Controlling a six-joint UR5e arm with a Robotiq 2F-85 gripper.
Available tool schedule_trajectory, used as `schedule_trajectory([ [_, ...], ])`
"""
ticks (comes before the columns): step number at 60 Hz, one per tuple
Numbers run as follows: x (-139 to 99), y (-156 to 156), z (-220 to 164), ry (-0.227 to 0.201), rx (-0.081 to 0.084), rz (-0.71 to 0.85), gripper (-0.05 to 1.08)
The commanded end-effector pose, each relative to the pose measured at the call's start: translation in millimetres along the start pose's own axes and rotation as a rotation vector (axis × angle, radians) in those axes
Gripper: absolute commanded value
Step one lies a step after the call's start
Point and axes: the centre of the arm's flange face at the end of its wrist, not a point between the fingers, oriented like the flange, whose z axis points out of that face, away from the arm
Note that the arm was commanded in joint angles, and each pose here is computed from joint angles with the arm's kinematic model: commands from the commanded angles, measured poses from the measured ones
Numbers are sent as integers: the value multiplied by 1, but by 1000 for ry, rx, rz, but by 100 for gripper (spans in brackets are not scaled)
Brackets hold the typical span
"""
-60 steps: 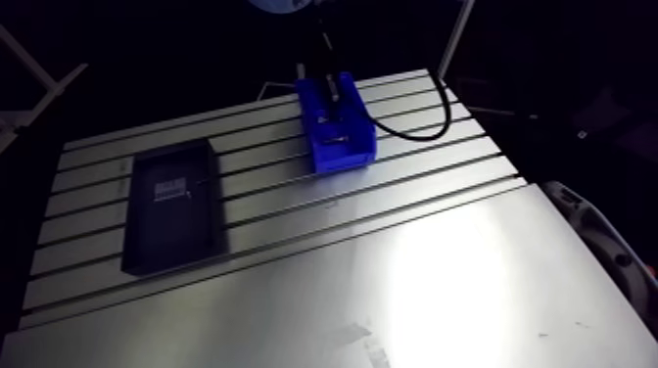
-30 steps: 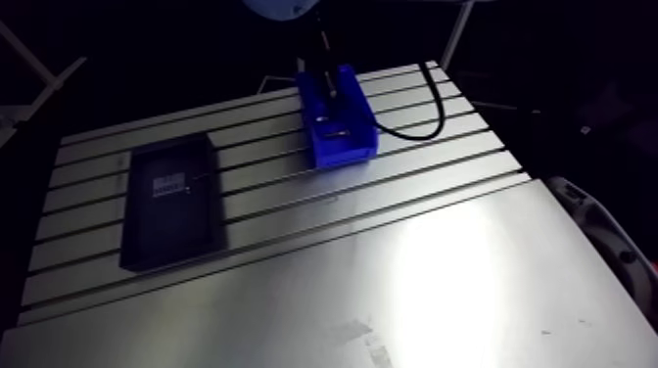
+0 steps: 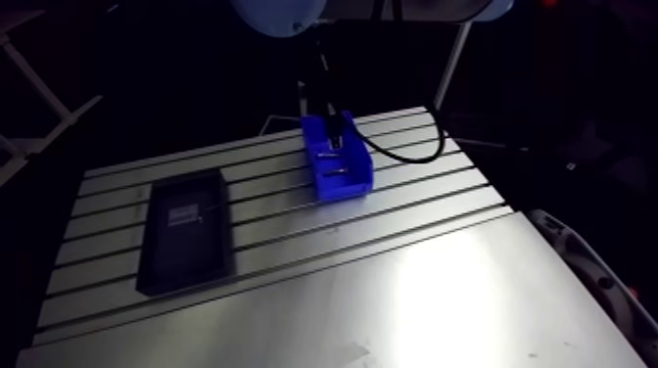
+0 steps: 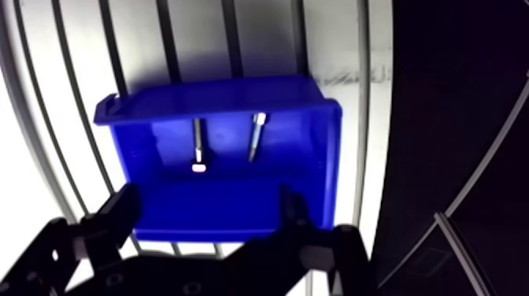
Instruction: Pick up the M10 bolt from the tray and put it into the blue bin.
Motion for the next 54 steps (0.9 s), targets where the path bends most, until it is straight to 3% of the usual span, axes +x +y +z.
schedule_trajectory([
  [1, -3, -15, -50, -4, -16, 2, 0],
  [2, -3, -18, -58, -6, -25, 10, 0],
  [7, -4, -24, -71, -6, -28, 27, 0],
  [13, 1, -35, -91, -3, -11, 95, 0],
  [17, 14, -43, -106, 1, 8, 221, 0],
  [20, 19, -45, -111, 1, 7, 263, 0],
  [26, 34, -54, -127, 3, -1, 421, 0],
  [30, 45, -58, -143, 7, -23, 618, 0],
  [34, 47, -60, -148, 7, -24, 691, 0],
  [35, 51, -60, -154, 6, -21, 759, 0],
  [36, 56, -60, -159, 5, -9, 810, 0],
  [37, 56, -60, -159, 5, -9, 810, 0],
  [38, 58, -62, -164, 7, 18, 863, 0],
  [39, 58, -62, -164, 7, 18, 863, 0],
  [40, 59, -63, -168, 10, 53, 916, 0],
  [41, 59, -63, -168, 10, 53, 916, 0],
  [42, 57, -63, -171, 14, 82, 971, 0],
  [43, 57, -63, -171, 14, 82, 971, 0],
  [44, 58, -63, -173, 19, 104, 1020, 0],
  [46, 59, -64, -175, 25, 111, 1068, 0],
  [54, 59, -62, -180, 26, 106, 1252, 0],
])
